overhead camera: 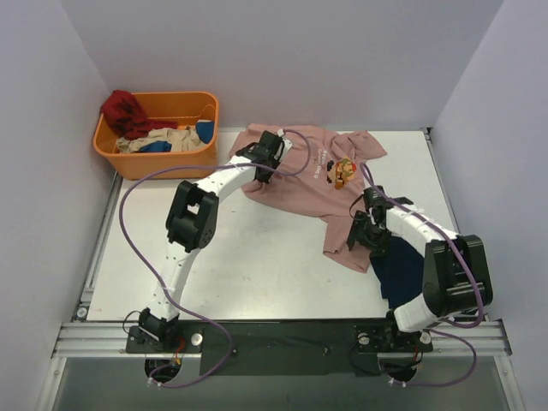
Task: Fold and stack the t-shirts
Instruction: Flatten out the tshirt
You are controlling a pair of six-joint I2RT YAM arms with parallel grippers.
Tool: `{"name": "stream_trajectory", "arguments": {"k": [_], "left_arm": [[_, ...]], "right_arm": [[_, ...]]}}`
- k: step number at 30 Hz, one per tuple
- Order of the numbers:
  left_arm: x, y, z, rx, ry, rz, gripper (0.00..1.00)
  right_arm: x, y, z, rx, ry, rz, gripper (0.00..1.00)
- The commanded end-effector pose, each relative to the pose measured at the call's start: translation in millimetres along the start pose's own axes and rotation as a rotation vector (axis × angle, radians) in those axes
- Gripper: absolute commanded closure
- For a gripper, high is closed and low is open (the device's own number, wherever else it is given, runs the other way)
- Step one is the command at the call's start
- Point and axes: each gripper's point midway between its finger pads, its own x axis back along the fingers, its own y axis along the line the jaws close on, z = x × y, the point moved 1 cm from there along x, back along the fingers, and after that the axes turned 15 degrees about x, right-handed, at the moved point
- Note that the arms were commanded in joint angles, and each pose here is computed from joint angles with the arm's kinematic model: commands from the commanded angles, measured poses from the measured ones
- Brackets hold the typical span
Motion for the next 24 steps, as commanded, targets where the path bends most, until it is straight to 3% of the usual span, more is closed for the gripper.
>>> {"name": "stream_trajectory", "arguments": {"k": [1,7,12,17,20,24], "left_arm": [[23,18,-25,0.071,-0.080,-0.006,1.00],[68,51,-29,0.090,-0.119,0.007,1.00],[90,57,-3,0.080,-0.071,0.031,1.00],[111,70,8,0.109,-0.034,0.032,1.00],[133,81,8,0.109,0.003,0.027,1.00],[197,93,-23,0.072,-0.033,0.043,1.00]], "right_arm": [[6,4,4,0.001,-0.010,0.027,0.41],[-8,-5,31,-0.020,0.067,0.072,0.41],[-23,-7,41,-0.027,0.093,0.081,0.43],[-18,-3,31,-0.023,0.083,0.033,1.00],[4,-5,14,-0.019,0.034,0.004,1.00],[91,-18,-45,-0.061,-0.203,-0.045,1.00]]}}
